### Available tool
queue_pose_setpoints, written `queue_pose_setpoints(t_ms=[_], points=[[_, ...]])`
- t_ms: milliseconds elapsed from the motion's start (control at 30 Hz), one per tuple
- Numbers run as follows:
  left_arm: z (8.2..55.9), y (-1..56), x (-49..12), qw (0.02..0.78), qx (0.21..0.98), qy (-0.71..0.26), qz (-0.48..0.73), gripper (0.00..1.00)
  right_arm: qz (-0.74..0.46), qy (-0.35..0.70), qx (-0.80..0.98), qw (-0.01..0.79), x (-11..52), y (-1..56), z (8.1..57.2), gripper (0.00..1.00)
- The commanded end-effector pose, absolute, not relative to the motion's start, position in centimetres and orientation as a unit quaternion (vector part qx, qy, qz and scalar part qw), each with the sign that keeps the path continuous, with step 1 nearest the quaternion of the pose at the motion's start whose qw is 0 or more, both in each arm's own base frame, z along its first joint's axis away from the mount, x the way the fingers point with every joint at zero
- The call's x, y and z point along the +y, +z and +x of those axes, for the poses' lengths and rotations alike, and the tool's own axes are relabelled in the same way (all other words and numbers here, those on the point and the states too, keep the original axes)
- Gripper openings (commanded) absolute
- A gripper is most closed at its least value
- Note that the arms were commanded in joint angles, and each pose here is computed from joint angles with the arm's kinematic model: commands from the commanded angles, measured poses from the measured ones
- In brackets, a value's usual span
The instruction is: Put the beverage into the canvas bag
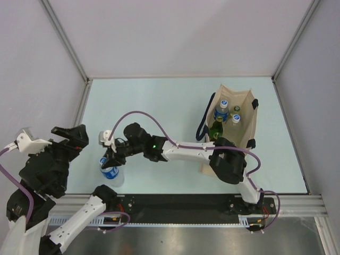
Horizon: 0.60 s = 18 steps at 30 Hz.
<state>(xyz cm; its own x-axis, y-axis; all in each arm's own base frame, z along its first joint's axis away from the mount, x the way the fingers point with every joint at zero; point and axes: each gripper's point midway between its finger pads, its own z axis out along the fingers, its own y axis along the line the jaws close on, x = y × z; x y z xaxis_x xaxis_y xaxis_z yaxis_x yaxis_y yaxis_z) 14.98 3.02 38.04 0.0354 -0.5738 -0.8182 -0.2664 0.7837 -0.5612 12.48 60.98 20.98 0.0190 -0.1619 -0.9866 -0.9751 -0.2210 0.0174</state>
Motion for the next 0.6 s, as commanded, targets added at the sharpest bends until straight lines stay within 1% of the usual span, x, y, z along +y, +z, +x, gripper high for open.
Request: queue_pose_setpoints(t_ms=[0,33,67,133,167,267,300,367,400,433,533,567], points=[[14.6,38.6,3.3,0.658,0.676,-0.124,-0.309,1.0,-0.59,0.521,0.449,0.423,60.7,25.8,12.3,0.0],[14.7,38.6,3.1,0.657,0.677,-0.127,-0.307,1.0,-0.588,0.522,0.449,0.424,60.4,26.5,12.5,0.0],[14.7,38.6,3.0,0.658,0.676,-0.13,-0.305,1.0,-0.584,0.526,0.441,0.433,59.8,28.5,12.5,0.0],[14.9,39.1,2.5,0.661,0.673,-0.144,-0.3,1.0,-0.58,0.522,0.446,0.438,58.5,30.0,13.7,0.0],[15.0,39.2,2.3,0.661,0.673,-0.149,-0.297,1.0,-0.578,0.524,0.433,0.451,57.4,32.6,13.8,0.0],[15.6,39.6,1.0,0.663,0.671,-0.175,-0.283,0.99,-0.579,0.508,0.439,0.463,54.7,34.9,15.8,0.0],[16.0,39.5,0.6,0.662,0.674,-0.178,-0.276,1.0,-0.579,0.504,0.428,0.476,53.3,37.2,15.9,0.0],[16.7,39.7,-0.8,0.66,0.677,-0.198,-0.257,1.0,-0.578,0.486,0.448,0.479,51.1,38.1,17.7,0.0],[16.9,39.7,-1.3,0.659,0.679,-0.204,-0.251,0.99,-0.576,0.477,0.437,0.499,49.6,40.4,18.0,0.0],[17.4,40.1,-1.9,0.661,0.677,-0.214,-0.244,1.0,-0.574,0.467,0.454,0.497,48.3,40.5,19.1,0.0],[18.7,40.3,-4.1,0.656,0.682,-0.24,-0.218,0.99,-0.567,0.442,0.456,0.524,44.6,44.0,19.8,0.0],[19.1,40.0,-4.7,0.652,0.686,-0.244,-0.211,1.0,-0.558,0.428,0.466,0.537,43.2,44.8,21.2,0.0]])
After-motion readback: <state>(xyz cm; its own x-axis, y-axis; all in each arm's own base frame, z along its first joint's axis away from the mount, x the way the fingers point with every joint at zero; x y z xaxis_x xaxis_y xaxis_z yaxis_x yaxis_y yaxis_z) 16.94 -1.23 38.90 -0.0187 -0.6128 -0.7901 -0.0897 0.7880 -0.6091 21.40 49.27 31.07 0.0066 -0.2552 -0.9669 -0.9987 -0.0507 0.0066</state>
